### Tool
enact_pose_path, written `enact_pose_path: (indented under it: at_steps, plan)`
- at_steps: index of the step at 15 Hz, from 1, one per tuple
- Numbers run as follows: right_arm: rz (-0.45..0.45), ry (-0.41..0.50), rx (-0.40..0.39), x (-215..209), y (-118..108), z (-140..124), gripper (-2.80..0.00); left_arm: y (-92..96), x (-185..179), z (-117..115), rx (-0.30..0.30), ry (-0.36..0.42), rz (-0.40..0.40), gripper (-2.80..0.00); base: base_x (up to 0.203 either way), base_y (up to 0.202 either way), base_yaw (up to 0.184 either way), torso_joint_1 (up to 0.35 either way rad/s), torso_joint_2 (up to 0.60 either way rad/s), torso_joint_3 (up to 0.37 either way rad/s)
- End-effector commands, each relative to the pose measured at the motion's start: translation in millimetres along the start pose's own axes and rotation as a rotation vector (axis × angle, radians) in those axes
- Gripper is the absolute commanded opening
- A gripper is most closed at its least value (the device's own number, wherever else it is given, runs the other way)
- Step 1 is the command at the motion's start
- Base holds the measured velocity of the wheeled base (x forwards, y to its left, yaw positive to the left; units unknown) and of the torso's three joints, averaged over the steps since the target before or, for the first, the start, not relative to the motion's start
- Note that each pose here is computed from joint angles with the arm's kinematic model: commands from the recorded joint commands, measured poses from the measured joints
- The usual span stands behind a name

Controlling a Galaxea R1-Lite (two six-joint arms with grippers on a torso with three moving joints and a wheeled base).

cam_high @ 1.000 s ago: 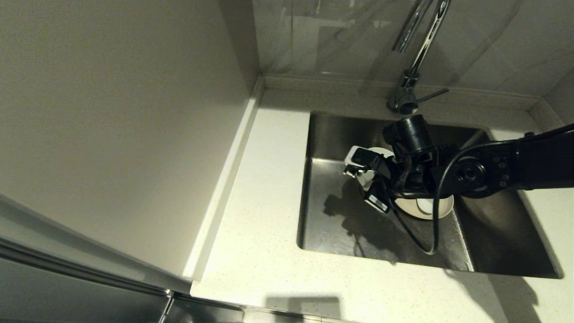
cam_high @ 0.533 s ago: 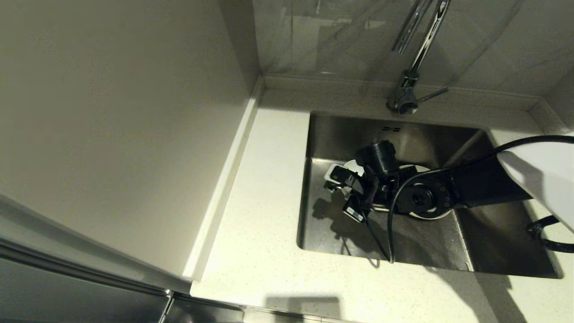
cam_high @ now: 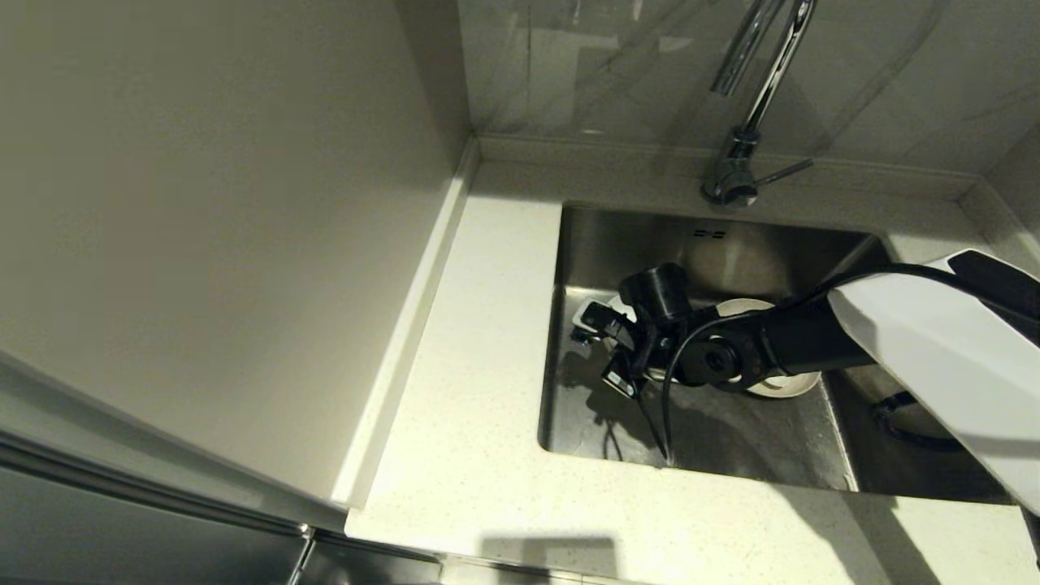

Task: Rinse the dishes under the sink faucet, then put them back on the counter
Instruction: Put a bowl into the sink

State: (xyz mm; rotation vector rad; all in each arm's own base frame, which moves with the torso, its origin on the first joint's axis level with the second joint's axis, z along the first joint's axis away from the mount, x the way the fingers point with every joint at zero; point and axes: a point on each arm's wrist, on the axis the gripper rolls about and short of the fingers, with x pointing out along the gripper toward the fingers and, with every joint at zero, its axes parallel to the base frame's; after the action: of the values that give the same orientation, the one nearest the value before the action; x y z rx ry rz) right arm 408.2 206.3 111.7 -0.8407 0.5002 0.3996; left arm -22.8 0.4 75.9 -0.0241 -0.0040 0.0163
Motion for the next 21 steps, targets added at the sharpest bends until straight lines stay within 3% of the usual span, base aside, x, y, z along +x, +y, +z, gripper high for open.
enact_pose_path:
  at_steps: [1, 16, 17, 21]
  plan:
    - [-0.031, 0.004, -0.001, 11, 4, 0, -2.80, 0.0, 0, 0, -0.001, -0.004, 0.000, -2.80, 0.000, 0.000, 0.000, 0.000, 0.00, 0.000]
    - [-0.116, 0.107, 0.012, 36, 1, -15, -2.80, 0.0, 0, 0, -0.001, -0.004, 0.000, -2.80, 0.000, 0.000, 0.000, 0.000, 0.00, 0.000]
    - [-0.119, 0.103, 0.015, 36, 0, -15, 0.00, 0.0, 0, 0, -0.001, -0.004, 0.000, -2.80, 0.000, 0.000, 0.000, 0.000, 0.00, 0.000]
    - [-0.123, 0.100, 0.050, 33, -2, -14, 0.00, 0.0, 0, 0, -0.001, -0.004, 0.000, -2.80, 0.000, 0.000, 0.000, 0.000, 0.00, 0.000]
